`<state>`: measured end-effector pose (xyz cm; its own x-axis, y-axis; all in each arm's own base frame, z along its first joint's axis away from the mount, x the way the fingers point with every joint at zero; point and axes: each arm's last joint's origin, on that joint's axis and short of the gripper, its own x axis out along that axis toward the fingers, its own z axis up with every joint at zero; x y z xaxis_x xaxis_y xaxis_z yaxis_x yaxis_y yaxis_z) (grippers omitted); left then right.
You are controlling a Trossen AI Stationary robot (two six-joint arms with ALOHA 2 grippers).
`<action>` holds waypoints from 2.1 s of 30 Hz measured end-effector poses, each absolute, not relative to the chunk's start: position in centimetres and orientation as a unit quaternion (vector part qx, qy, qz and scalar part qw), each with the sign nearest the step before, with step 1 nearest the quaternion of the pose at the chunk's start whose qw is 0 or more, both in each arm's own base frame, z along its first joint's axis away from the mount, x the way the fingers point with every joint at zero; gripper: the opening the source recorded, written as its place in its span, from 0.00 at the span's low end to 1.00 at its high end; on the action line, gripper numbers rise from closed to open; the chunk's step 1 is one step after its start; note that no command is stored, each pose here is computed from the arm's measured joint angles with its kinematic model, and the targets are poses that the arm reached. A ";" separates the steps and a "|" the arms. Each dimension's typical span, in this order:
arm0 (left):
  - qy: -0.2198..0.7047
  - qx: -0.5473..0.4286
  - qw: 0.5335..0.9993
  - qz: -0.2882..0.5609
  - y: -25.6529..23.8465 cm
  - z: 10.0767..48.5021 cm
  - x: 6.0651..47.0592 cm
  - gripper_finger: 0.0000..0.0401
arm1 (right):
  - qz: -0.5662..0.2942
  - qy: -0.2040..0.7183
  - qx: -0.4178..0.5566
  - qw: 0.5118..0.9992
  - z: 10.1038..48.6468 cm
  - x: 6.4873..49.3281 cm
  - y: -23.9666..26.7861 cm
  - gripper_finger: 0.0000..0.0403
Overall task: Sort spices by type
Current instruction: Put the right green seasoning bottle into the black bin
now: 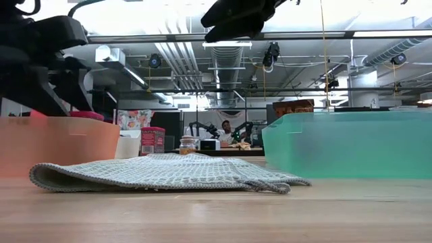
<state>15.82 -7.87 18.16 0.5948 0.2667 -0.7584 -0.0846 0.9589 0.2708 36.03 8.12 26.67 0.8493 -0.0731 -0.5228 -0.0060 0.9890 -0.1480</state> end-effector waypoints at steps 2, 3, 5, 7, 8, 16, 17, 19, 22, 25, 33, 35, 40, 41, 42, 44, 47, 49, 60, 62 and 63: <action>0.434 0.103 0.890 0.096 -8.0 18.8 16.1 0.69 | -0.017 0.273 -0.072 0.959 26.8 36.0 8.1 0.75; 0.434 0.105 0.890 0.095 -8.1 19.1 16.1 0.69 | -0.017 0.273 -0.072 0.959 26.8 35.9 8.1 0.74; 0.440 0.112 0.886 0.094 -8.1 19.7 16.1 0.69 | -0.018 0.271 -0.072 0.960 27.1 35.8 8.0 0.73; 0.445 0.118 0.883 0.094 -8.1 20.1 16.1 0.68 | -0.018 0.266 -0.071 0.961 27.6 35.6 8.0 0.72; 0.448 0.120 0.881 0.095 -8.1 20.3 16.1 0.68 | -0.018 0.263 -0.070 0.962 27.9 35.5 8.0 0.72; 0.412 0.115 0.898 0.104 -8.4 22.7 16.9 0.68 | -0.033 0.288 -0.040 0.956 30.7 34.3 7.7 0.67; 0.402 0.114 0.902 0.109 -8.5 23.2 17.1 0.68 | -0.038 0.301 -0.030 0.952 31.0 34.1 7.6 0.66; 0.374 0.112 0.912 0.124 -8.6 24.5 17.5 0.68 | -0.055 0.335 0.002 0.941 31.5 33.6 7.5 0.64; 0.328 0.116 0.926 0.150 -8.8 26.4 18.1 0.68 | -0.089 0.380 0.057 0.919 32.0 32.8 7.3 0.60; 0.292 0.140 0.930 0.177 -8.8 28.1 18.5 0.68 | -0.117 0.424 0.082 0.894 32.2 31.9 7.1 0.56; 0.242 0.214 0.909 0.263 -8.4 29.5 18.7 0.68 | -0.160 0.468 0.130 0.860 31.8 30.8 6.9 0.49; 0.237 0.217 0.906 0.274 -8.4 29.6 18.7 0.68 | -0.163 0.478 0.151 0.850 31.7 30.7 6.8 0.47; 0.238 0.219 0.905 0.276 -8.3 29.5 18.7 0.68 | -0.156 0.509 0.200 0.823 31.5 30.3 6.9 0.44; 0.239 0.219 0.905 0.275 -8.3 29.4 18.7 0.68 | -0.160 0.514 0.208 0.817 31.4 30.1 6.9 0.44; 0.241 0.219 0.906 0.271 -8.4 29.4 18.7 0.68 | -0.166 0.519 0.219 0.809 31.3 30.0 6.9 0.44; 0.252 0.217 0.911 0.245 -8.4 29.3 18.7 0.68 | -0.178 0.534 0.244 0.790 31.2 29.6 6.9 0.45; 0.272 0.207 0.922 0.184 -8.7 29.2 19.0 0.68 | -0.205 0.573 0.284 0.741 31.0 28.7 6.9 0.47; 0.275 0.199 0.928 0.152 -8.7 29.2 19.3 0.68 | -0.226 0.599 0.311 0.703 31.0 27.9 7.3 0.49; 0.246 0.246 0.927 0.139 -7.8 28.9 20.6 0.68 | -0.329 0.659 0.356 0.575 31.4 22.8 11.4 0.66; 0.247 0.245 0.928 0.135 -7.4 28.8 20.9 0.68 | -0.341 0.650 0.370 0.569 31.6 21.9 12.1 0.69; 0.250 0.244 0.927 0.134 -7.2 28.8 21.0 0.68 | -0.347 0.648 0.375 0.565 31.6 21.5 12.5 0.71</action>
<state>20.96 -7.21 28.83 0.8395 0.3703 -0.3977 -0.1267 0.8451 0.5194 21.46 12.52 31.60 -0.0797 0.0933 -0.9924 0.8784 0.4773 -0.0257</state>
